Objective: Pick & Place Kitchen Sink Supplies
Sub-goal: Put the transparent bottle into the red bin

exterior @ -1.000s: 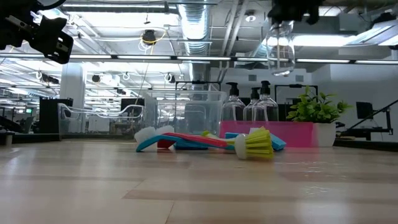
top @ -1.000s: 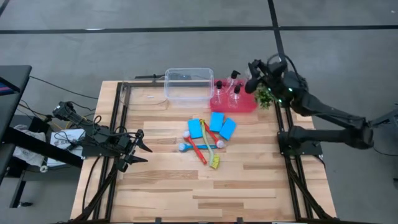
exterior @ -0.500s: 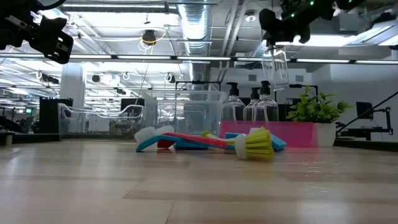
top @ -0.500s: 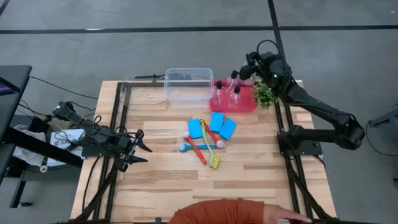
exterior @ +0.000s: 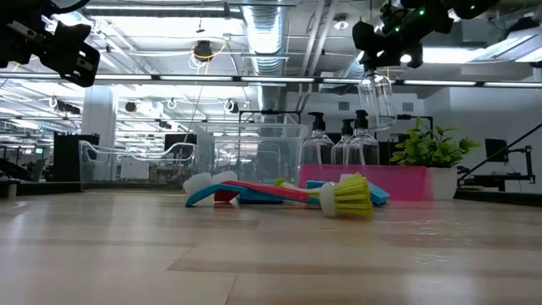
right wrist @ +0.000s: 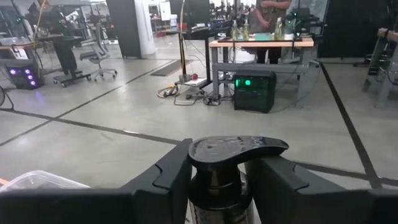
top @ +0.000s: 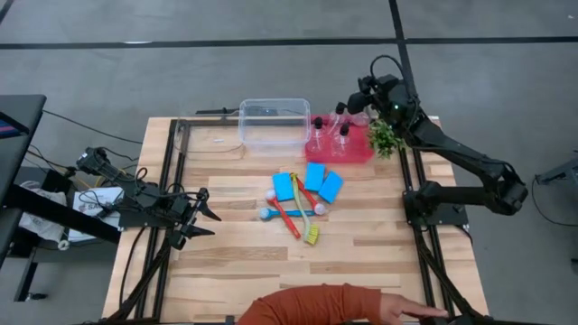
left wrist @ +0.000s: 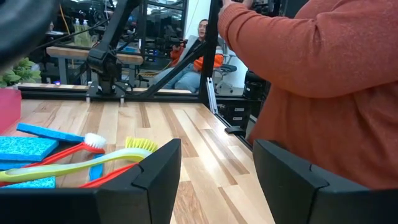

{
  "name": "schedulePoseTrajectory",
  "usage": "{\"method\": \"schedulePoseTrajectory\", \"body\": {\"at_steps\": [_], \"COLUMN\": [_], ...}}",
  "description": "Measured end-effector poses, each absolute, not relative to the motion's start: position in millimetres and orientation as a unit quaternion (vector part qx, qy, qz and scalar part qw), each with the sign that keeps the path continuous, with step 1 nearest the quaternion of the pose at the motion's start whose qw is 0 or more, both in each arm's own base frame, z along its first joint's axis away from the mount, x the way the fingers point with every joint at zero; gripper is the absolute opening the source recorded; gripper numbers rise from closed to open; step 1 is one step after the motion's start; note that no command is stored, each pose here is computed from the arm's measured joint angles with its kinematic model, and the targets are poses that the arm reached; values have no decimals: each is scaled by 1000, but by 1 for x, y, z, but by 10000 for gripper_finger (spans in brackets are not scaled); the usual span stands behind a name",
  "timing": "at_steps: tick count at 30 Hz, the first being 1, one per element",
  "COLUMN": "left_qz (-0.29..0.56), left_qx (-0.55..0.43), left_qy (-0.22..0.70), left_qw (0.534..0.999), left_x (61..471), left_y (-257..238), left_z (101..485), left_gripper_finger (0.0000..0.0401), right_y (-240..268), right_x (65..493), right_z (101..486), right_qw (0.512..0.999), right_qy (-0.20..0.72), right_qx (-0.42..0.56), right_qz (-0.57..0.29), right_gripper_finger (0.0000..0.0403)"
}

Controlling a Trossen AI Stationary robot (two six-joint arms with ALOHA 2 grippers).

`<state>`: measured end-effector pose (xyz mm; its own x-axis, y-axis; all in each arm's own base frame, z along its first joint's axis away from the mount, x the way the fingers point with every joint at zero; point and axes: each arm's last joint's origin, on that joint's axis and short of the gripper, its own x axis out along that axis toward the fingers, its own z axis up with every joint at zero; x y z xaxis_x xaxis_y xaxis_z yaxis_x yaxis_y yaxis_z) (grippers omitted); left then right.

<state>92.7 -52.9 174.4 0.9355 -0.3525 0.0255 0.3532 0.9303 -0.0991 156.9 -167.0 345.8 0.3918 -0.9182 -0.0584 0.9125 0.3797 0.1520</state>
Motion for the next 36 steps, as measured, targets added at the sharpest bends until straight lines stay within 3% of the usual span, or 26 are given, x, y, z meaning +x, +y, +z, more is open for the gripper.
{"method": "schedulePoseTrajectory", "body": {"at_steps": [10, 17, 26, 36], "left_qz": [-179, -179, -179, -179], "left_qx": [-51, -51, -51, -51], "left_qy": [-4, -4, -4, -4], "left_qw": [982, 982, 982, 982], "left_x": [93, 93, 93, 93], "left_y": [-53, -53, -53, -53], "left_z": [174, 174, 174, 174], "left_gripper_finger": [202, 202, 202, 202], "right_y": [-158, -159, -164, -164], "right_x": [148, 153, 158, 158], "right_z": [307, 288, 281, 277], "right_qw": [830, 833, 833, 828], "right_qy": [-72, -61, -52, -32], "right_qx": [92, 104, 105, 109], "right_qz": [-546, -540, -540, -549], "right_gripper_finger": [119, 143, 123, 136]}}
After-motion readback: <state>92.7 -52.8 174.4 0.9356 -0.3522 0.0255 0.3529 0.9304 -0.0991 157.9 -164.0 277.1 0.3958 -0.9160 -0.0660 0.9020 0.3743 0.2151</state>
